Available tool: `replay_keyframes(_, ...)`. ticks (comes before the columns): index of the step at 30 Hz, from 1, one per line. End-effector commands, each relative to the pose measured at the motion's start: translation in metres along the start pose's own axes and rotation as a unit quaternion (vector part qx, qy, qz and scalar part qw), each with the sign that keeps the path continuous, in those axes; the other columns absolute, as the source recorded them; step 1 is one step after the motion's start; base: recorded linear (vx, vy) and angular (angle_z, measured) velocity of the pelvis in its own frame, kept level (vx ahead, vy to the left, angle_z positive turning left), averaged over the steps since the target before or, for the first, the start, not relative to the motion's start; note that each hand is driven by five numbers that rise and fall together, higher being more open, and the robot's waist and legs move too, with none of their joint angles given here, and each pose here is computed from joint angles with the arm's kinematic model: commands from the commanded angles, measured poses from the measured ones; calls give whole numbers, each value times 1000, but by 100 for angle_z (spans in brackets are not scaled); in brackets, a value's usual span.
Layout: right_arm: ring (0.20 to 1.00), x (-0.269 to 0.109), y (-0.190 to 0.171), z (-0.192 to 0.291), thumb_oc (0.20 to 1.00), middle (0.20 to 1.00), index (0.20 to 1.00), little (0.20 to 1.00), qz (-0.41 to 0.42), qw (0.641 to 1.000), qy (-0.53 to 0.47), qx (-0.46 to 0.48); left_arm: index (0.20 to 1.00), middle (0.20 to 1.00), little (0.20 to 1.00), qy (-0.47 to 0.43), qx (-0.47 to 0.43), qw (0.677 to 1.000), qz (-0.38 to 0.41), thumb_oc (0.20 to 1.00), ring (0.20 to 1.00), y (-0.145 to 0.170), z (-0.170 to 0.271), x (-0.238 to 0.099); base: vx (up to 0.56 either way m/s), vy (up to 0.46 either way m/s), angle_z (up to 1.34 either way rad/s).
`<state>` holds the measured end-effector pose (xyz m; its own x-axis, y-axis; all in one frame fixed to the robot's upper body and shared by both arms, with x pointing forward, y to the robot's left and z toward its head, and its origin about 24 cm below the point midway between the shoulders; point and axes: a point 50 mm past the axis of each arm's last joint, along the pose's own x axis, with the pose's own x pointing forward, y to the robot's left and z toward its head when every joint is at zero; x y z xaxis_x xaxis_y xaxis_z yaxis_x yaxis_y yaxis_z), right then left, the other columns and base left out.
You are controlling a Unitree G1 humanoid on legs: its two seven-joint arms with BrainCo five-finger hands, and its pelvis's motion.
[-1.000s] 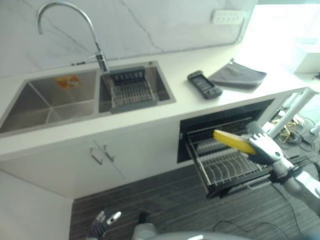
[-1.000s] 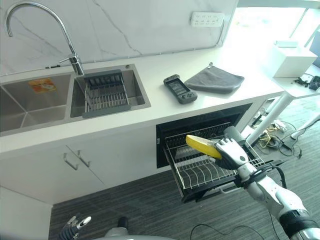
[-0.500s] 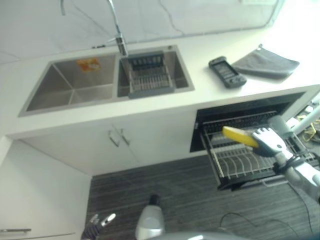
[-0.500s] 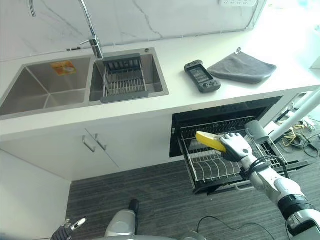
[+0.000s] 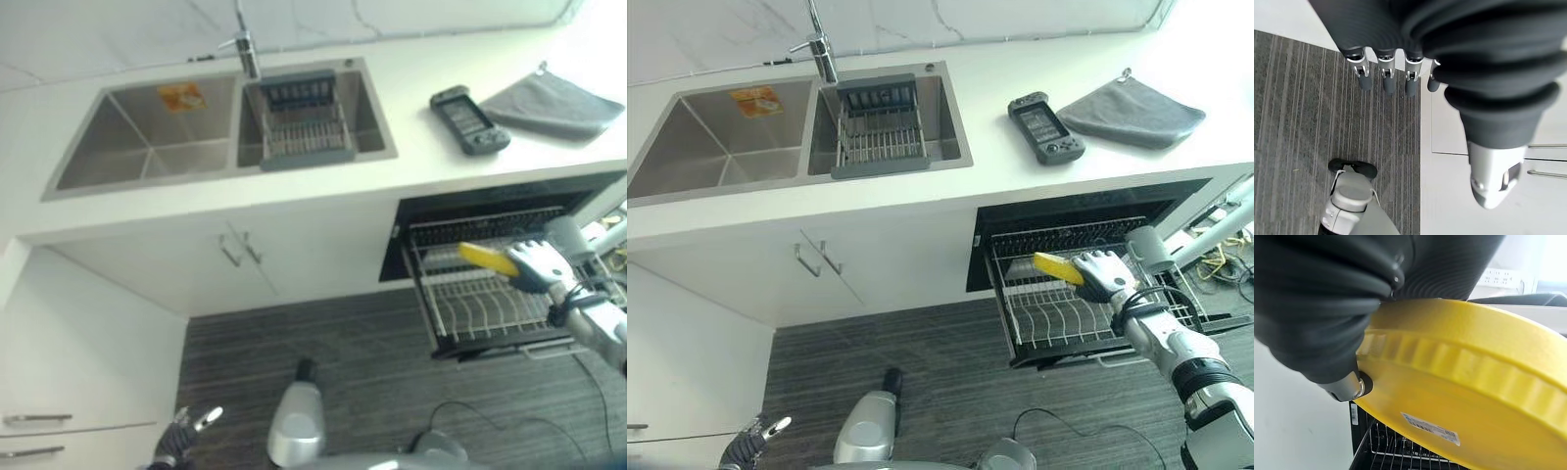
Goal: Place the dishes in the dishwasher.
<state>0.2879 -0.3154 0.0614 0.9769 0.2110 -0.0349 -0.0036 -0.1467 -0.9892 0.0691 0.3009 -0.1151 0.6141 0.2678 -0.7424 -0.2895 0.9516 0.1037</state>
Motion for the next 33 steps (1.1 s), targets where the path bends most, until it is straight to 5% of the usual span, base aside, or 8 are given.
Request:
replay_keyframes(1, 200, 24, -40, -8, 200, 200, 200, 200, -81, 997, 13, -6, 1000, 1000, 1000, -47, 18, 999, 17, 1000, 1000, 11, 22, 2, -67, 3, 0)
replay_keyframes(13, 200, 34, -47, -17, 200, 200, 200, 200, -111, 993, 49, -10, 1000, 1000, 1000, -85, 6, 996, 24, 1000, 1000, 3, 39, 5, -36, 9, 0)
replay_keyframes(33, 200, 52, -121, -53, 200, 200, 200, 200, -171, 970, 133, -107, 1000, 1000, 1000, -138, -16, 990, 12, 1000, 1000, 16, 76, 13, -101, -8, 0)
